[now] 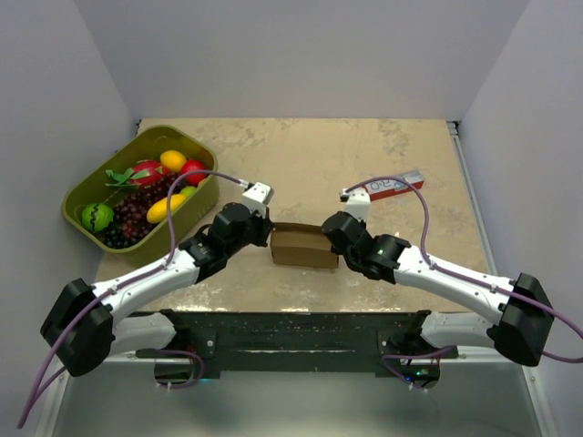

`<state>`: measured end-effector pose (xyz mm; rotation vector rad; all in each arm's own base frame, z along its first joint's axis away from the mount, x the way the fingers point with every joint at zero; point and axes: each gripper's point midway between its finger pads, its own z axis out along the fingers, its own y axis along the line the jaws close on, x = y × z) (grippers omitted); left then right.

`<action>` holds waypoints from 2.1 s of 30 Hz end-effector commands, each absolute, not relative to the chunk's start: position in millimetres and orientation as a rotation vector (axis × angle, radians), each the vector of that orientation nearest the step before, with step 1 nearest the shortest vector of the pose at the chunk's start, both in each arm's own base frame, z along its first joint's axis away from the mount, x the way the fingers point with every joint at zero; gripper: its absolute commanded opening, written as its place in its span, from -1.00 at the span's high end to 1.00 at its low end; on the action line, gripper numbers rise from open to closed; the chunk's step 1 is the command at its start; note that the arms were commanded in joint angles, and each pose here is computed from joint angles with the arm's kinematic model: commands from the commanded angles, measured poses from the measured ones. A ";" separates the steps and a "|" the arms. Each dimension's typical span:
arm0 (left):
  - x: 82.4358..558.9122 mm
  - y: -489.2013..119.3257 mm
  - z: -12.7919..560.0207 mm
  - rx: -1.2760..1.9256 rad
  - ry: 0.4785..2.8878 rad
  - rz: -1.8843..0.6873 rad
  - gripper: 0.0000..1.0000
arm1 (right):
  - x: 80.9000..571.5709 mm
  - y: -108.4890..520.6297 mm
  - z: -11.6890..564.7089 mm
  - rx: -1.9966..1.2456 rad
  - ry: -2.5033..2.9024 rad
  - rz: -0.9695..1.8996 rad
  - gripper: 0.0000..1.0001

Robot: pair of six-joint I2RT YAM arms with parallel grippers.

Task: Fold the paper box

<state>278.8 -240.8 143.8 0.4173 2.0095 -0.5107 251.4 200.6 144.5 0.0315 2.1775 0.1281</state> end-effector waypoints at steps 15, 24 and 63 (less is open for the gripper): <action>247.7 -252.0 121.1 0.490 1.856 -0.682 1.00 | 245.8 202.2 140.6 0.156 2.035 0.326 1.00; 230.3 -244.5 92.9 0.535 1.918 -0.627 1.00 | 238.6 195.7 136.8 0.145 2.062 0.301 0.96; 215.3 -230.4 67.5 0.540 2.002 -0.563 1.00 | 254.0 202.2 186.4 0.150 2.052 0.210 -0.41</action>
